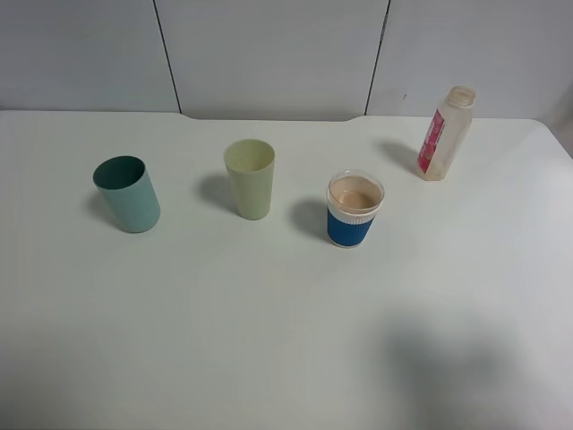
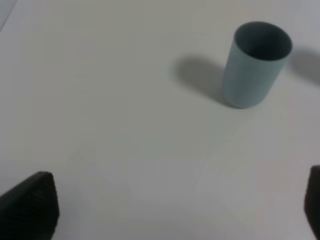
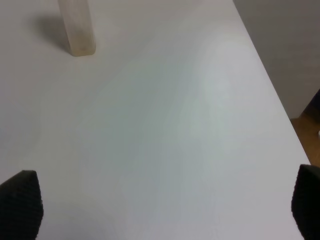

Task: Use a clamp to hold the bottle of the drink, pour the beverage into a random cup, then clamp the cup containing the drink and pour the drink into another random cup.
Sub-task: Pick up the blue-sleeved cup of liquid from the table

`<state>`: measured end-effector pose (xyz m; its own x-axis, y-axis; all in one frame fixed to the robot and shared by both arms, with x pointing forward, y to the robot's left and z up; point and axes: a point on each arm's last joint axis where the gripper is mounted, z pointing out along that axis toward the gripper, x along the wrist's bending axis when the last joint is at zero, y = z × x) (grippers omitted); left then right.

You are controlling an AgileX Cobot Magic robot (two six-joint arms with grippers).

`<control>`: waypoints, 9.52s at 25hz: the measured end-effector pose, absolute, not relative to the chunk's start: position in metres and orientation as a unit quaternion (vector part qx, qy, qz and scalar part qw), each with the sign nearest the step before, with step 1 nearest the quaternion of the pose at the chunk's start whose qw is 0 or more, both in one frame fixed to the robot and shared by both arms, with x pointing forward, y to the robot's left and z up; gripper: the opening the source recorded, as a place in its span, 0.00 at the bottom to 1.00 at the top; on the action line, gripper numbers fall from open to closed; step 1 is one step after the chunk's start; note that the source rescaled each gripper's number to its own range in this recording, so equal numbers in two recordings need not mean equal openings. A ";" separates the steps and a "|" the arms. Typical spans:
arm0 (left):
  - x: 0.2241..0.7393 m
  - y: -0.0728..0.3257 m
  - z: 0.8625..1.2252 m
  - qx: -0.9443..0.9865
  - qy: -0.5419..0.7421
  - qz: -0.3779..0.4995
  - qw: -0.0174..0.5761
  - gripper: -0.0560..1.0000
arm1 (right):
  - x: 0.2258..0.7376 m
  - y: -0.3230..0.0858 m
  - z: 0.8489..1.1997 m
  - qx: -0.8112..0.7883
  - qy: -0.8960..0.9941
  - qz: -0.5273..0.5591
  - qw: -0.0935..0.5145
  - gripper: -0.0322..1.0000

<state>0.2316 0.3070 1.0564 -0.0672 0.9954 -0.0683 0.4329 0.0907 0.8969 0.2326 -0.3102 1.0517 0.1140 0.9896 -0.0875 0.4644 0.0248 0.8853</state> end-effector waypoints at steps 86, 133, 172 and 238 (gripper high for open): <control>0.400 0.158 1.023 0.765 0.430 0.145 0.458 1.00 | 0.233 -0.310 1.052 0.622 0.585 0.318 0.413 1.00; 0.446 0.073 0.911 0.752 0.282 0.187 0.566 1.00 | 0.233 -0.310 1.052 0.622 0.585 0.318 0.413 1.00; 0.454 0.059 0.849 0.747 0.245 0.197 0.586 1.00 | 0.233 -0.310 1.052 0.622 0.585 0.318 0.413 1.00; 0.517 -0.012 0.820 0.701 0.209 0.216 0.646 1.00 | 0.233 -0.310 1.051 0.622 0.585 0.318 0.413 1.00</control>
<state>0.5165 -0.0117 0.8200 0.8189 0.5729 0.0331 0.0141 -0.0776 0.9969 0.2328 -0.3102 1.0514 0.1139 0.9896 -0.0876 0.4654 0.0248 0.8847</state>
